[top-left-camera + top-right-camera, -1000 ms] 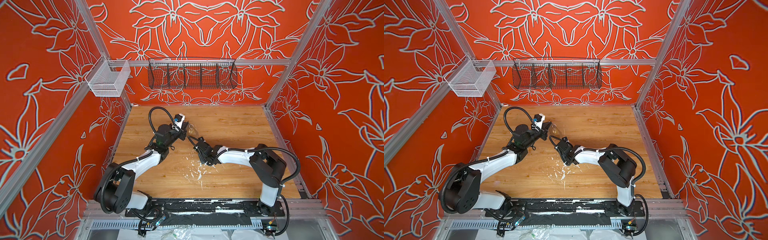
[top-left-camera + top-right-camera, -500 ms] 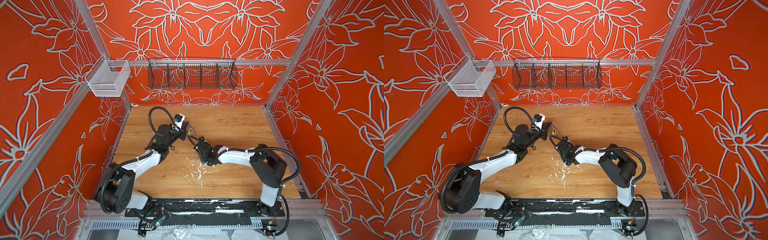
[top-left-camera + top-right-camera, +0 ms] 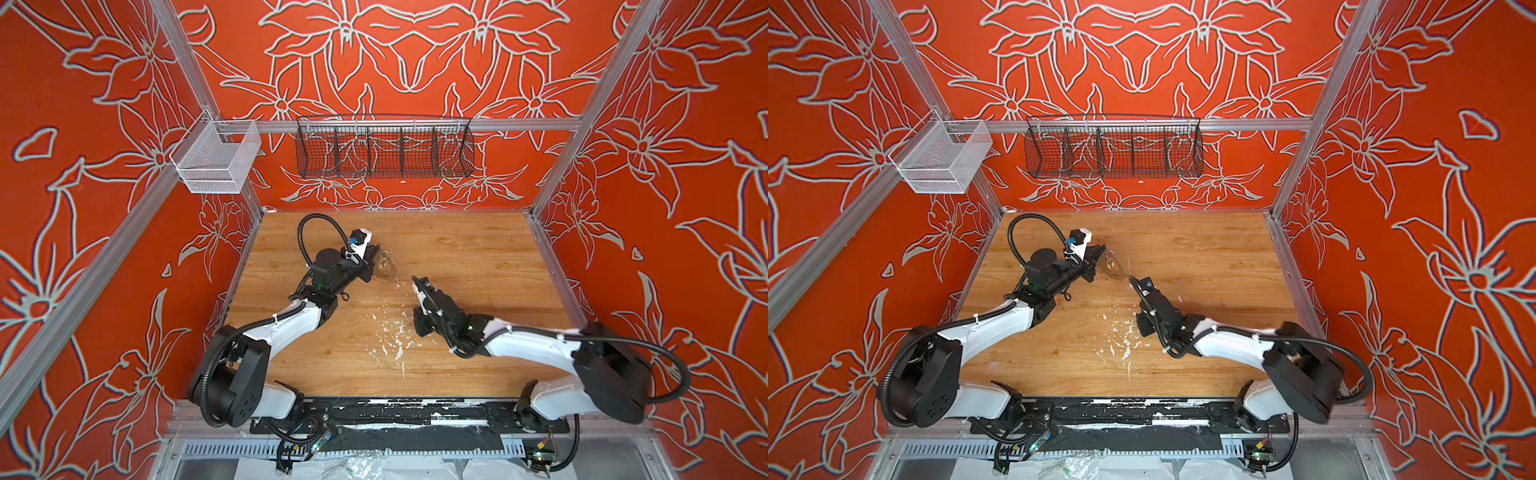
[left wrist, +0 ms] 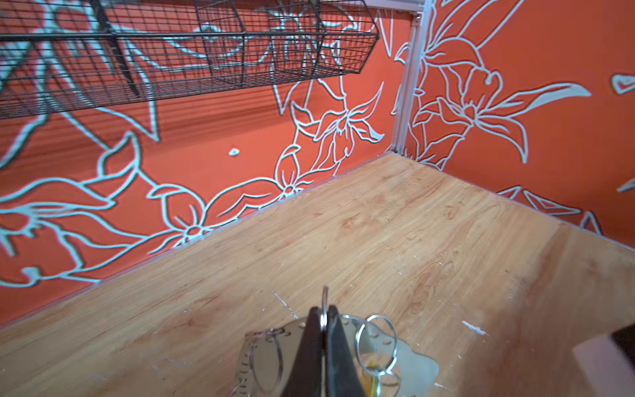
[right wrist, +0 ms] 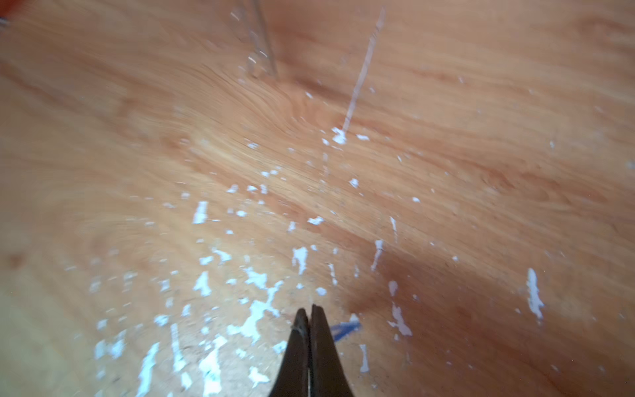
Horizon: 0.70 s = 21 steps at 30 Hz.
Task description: Put the keys on the keyring
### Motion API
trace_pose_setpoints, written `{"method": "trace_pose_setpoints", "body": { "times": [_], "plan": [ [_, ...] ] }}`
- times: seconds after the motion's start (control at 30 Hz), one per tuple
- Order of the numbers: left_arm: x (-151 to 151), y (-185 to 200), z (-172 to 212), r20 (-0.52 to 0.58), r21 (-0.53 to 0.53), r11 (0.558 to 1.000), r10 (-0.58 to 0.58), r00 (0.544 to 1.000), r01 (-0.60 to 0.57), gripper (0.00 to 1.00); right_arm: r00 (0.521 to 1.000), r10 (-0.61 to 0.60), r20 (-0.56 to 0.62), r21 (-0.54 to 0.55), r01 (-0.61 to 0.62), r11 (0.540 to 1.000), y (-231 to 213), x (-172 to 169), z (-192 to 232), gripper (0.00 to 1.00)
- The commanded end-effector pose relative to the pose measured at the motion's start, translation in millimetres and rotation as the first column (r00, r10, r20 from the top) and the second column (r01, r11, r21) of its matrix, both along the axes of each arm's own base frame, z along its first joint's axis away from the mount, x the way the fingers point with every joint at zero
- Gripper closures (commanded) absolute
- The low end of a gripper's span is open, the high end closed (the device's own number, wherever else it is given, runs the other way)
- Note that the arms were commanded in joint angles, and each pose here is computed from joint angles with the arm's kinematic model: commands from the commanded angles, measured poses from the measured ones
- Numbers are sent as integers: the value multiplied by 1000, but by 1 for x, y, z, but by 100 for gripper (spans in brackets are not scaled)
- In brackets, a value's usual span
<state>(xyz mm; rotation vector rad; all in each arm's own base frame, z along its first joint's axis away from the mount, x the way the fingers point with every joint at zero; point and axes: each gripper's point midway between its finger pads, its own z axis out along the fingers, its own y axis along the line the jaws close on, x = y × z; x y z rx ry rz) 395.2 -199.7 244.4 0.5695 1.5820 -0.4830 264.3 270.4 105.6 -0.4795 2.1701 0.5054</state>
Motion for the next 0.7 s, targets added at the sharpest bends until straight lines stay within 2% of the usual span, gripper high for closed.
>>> {"method": "trace_pose_setpoints", "body": {
  "times": [0.0,0.23,0.47,0.53,0.67],
  "plan": [
    [-16,-16,22,107,-1,990,-138,985,139,100,959,131,251,247,-194,949,17,-6,68,100],
    [-41,-34,27,169,35,955,-295,941,293,100,889,248,385,360,-392,846,17,-31,106,100],
    [-68,-46,27,256,112,922,-387,886,371,100,822,294,488,384,-504,774,12,-53,132,100],
    [-75,-51,27,270,131,913,-409,872,387,100,805,301,512,382,-527,759,11,-57,138,100],
    [-87,-59,25,295,179,896,-443,846,407,100,805,274,526,388,-514,765,6,-57,145,100]
  ]
}}
